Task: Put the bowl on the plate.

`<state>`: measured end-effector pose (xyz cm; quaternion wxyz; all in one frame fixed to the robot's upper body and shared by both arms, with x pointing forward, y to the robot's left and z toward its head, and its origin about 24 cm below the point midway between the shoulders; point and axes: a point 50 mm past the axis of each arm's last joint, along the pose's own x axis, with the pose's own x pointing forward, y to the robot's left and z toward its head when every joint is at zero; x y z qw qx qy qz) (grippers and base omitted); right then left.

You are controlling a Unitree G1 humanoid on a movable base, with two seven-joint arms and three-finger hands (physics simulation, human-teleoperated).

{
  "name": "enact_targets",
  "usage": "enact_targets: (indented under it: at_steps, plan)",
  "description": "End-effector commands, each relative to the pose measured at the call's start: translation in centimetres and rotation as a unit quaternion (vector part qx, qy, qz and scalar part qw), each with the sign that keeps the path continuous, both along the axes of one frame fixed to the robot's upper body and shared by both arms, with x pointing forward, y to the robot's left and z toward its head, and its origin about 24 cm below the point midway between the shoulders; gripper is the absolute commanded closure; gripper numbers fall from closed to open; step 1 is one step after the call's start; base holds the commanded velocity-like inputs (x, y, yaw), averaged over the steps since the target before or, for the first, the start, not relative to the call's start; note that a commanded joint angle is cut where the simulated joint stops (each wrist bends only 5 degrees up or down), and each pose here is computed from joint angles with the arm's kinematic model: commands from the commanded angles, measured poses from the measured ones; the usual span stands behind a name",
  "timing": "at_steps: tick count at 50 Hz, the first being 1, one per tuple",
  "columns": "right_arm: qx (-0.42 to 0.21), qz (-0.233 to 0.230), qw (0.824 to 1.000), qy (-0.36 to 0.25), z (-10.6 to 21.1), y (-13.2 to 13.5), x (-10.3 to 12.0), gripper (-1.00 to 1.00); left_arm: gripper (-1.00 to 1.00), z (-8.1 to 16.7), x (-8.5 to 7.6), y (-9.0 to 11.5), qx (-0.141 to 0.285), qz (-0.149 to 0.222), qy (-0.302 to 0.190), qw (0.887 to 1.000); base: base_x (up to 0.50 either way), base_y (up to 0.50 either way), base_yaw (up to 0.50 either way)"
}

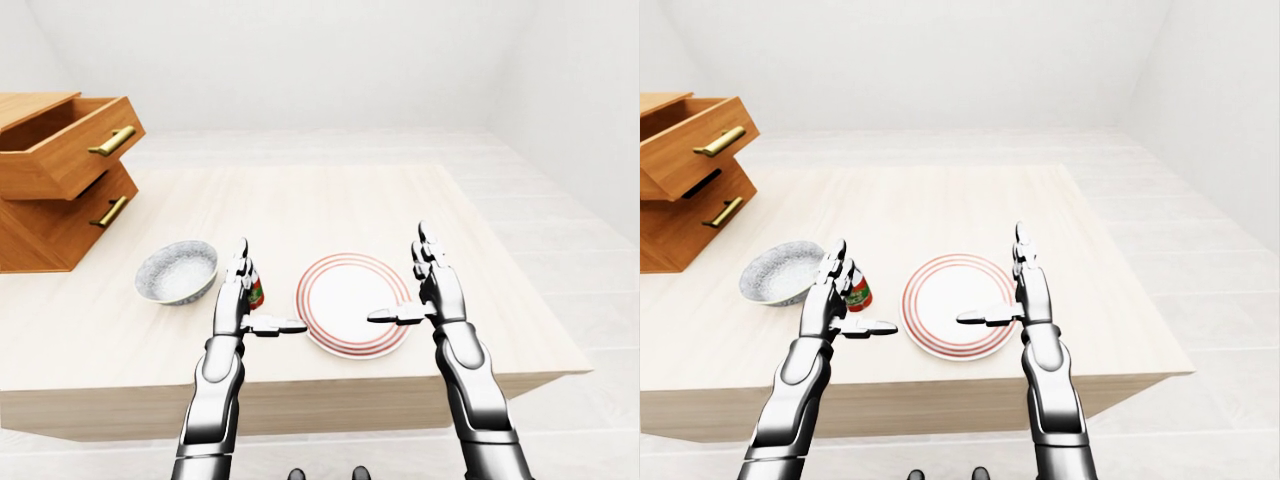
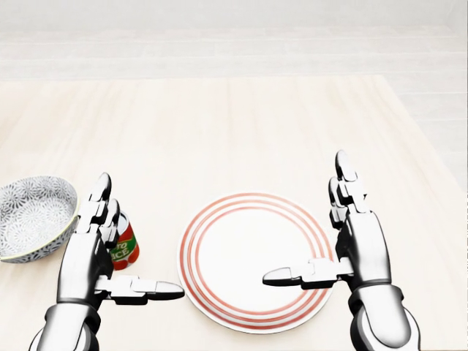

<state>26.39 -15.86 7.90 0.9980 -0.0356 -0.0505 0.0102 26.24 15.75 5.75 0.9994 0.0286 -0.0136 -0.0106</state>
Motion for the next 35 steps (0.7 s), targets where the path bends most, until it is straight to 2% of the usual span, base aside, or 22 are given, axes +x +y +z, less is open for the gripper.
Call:
enact_targets:
  at_steps: [1,35]
  plan:
    - [0.001,0.003,1.0,0.01,-0.44,0.14,0.08,-1.0,-1.0,-0.2,-0.08,0.05,0.002,0.0,0.001,1.0,0.2,-0.16,0.0]
    - [0.001,0.007,1.0,0.008,-0.36,0.25,-0.08,-1.0,-1.0,-0.32,-0.27,0.21,0.006,0.001,-0.002,1.0,0.21,-0.06,0.0]
